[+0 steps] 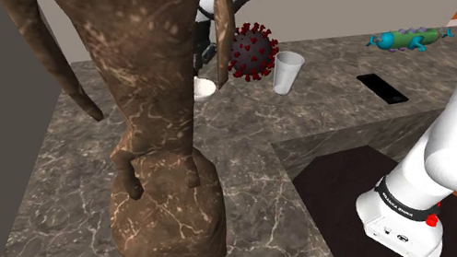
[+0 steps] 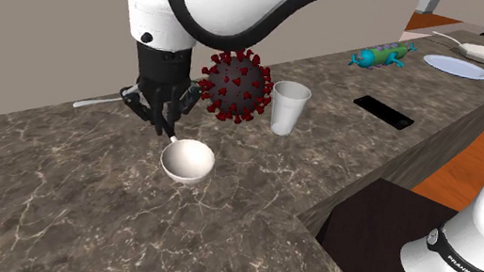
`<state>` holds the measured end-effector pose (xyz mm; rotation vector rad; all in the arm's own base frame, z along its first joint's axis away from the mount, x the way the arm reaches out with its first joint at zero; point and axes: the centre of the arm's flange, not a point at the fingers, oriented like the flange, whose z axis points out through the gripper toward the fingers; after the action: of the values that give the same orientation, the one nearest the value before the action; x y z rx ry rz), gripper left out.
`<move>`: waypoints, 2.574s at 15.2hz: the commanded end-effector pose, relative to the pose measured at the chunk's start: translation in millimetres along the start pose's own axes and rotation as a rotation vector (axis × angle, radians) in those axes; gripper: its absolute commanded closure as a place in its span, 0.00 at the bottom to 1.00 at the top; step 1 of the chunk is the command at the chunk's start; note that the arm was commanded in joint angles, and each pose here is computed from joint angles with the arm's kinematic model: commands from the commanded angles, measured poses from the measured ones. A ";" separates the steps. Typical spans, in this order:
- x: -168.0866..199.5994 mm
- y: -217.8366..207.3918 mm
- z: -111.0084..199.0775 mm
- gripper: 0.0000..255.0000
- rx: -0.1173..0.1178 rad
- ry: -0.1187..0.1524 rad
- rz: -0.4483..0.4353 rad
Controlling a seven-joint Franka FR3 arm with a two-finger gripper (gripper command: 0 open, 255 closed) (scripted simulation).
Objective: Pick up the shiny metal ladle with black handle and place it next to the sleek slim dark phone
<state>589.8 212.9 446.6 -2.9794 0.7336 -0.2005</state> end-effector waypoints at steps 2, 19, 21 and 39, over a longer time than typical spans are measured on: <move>-2.2 39.9 -1.2 1.00 0.000 0.000 0.000; -12.2 262.8 -24.4 1.00 0.000 0.000 0.000; -13.4 289.0 -27.1 1.00 0.000 0.000 0.000; -24.0 525.1 -51.6 1.00 0.000 0.000 0.000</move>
<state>328.9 -230.7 445.0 -2.9791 0.7359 -0.2011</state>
